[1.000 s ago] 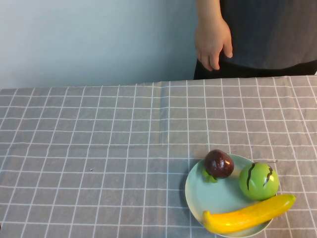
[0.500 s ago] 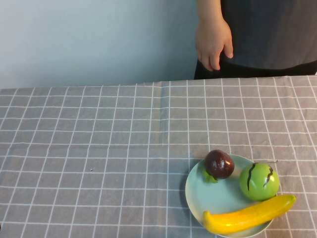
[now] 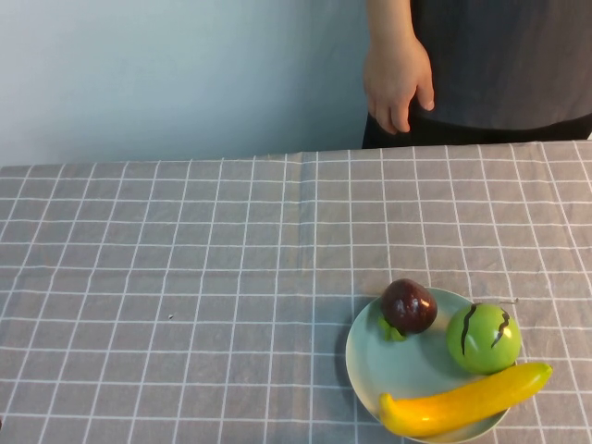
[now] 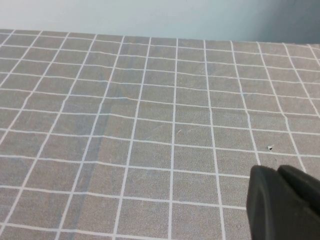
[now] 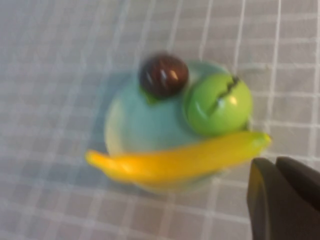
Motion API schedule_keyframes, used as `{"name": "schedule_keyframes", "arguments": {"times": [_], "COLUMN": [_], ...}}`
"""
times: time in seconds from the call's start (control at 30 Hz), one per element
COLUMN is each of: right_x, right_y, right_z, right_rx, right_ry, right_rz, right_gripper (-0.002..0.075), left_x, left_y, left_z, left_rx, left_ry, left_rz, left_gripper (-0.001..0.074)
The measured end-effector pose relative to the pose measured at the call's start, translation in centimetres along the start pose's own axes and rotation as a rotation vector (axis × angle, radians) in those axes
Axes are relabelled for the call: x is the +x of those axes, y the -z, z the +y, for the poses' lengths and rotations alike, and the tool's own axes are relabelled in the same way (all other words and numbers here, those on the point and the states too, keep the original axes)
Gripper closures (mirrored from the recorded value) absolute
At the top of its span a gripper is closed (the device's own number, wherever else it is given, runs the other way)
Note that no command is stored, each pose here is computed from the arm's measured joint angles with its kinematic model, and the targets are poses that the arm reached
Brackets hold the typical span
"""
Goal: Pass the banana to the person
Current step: Pick up the banana
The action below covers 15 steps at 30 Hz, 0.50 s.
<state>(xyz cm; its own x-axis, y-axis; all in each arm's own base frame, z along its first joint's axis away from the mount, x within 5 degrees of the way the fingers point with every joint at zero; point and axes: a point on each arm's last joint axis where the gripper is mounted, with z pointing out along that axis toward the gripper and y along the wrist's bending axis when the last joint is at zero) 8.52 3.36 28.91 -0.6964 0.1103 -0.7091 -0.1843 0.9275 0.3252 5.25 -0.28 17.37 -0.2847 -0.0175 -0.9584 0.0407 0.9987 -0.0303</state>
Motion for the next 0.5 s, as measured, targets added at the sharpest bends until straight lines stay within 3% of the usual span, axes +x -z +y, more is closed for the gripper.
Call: {"name": "schedule_keyframes", "arguments": {"times": [0.2, 0.37, 0.5], "right_x": [-5.0, -7.2, -6.9], "right_y": [-1.5, -5.0, -8.5], "right_z": [-0.3, 0.7, 3.3], "right_rx": [0.066, 0.006, -0.078], "right_ry": [0.16, 0.286, 0.463], "right_rz": [0.289, 0.438, 0.58], "right_gripper": [0.0734, 0.0734, 0.0734], "left_x": [0.0, 0.0, 0.0], "left_y": [0.0, 0.0, 0.0], "left_z": [0.0, 0.0, 0.0], "left_rx": [0.0, 0.0, 0.0], "left_ry": [0.0, 0.0, 0.0], "left_rz": [0.0, 0.0, 0.0], "left_gripper": [0.0739, 0.0739, 0.0739]}}
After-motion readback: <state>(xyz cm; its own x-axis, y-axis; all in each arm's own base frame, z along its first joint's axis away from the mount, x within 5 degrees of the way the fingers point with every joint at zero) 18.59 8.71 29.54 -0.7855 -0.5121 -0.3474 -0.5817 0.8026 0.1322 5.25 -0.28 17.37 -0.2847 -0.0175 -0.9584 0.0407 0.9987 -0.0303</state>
